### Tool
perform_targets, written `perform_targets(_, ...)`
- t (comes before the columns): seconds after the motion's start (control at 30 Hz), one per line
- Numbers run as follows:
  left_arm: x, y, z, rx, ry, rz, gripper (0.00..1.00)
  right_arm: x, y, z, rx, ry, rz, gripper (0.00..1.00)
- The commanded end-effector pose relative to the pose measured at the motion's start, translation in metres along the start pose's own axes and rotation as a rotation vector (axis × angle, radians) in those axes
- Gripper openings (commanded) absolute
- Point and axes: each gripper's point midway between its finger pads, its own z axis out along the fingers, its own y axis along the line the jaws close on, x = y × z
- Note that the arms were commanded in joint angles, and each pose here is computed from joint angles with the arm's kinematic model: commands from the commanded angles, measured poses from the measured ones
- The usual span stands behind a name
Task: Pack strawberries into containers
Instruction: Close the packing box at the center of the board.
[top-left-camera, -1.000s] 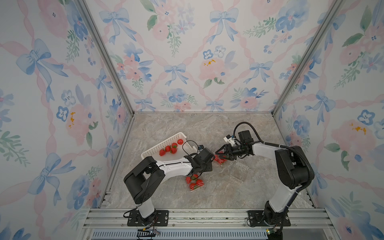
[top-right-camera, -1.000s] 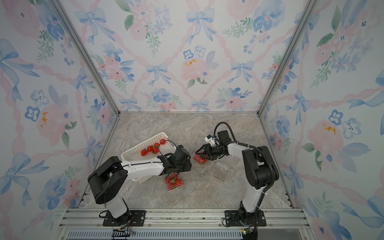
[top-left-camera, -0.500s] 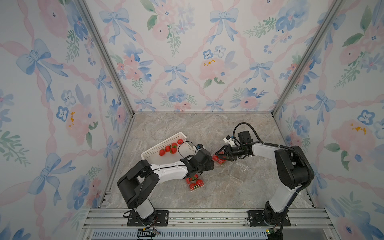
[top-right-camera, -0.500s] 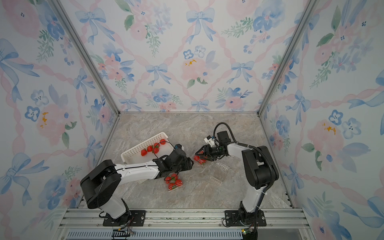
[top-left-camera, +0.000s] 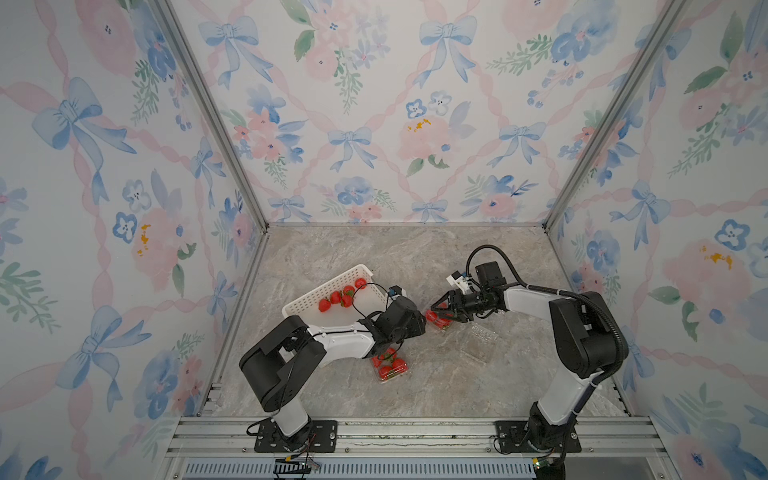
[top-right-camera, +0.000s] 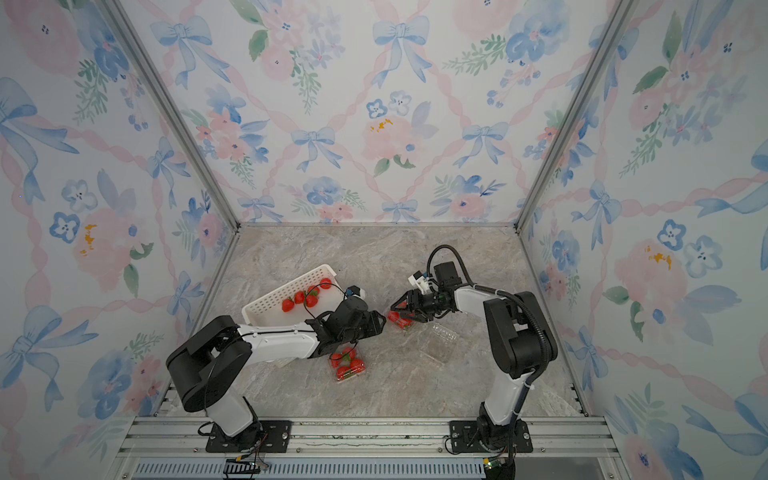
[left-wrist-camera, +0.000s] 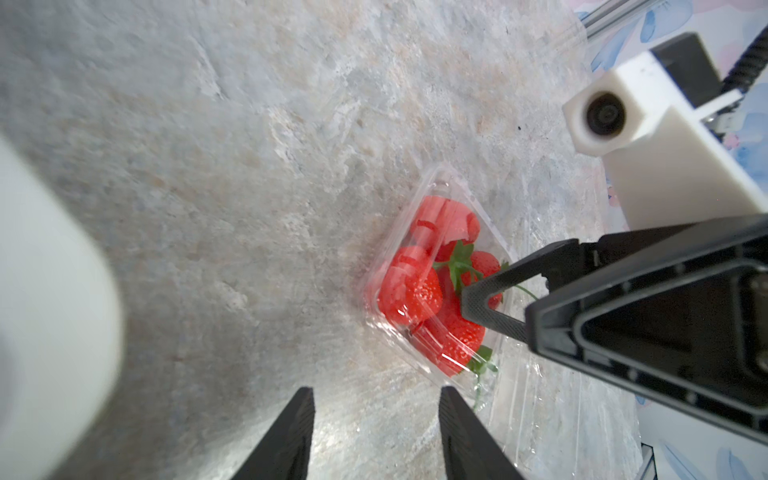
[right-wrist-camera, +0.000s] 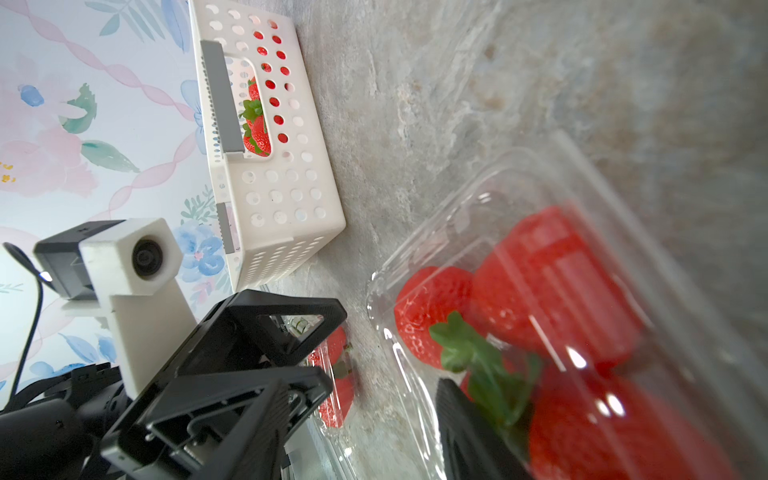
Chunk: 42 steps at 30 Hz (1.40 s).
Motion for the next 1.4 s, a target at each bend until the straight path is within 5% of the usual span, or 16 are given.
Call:
perform_targets(0.0,-0.005,0.005,0.005,0.017,-0.029,-0.021,0.51,0.012,-0.021,0.006,0.056,0.028,0.054,0.59)
perform_targets(1.37,-0.005,0.006,0.036,0.11,-0.025,-0.083,0.47,0.012,-0.019,-0.001,0.046,0.008,0.053,0.58)
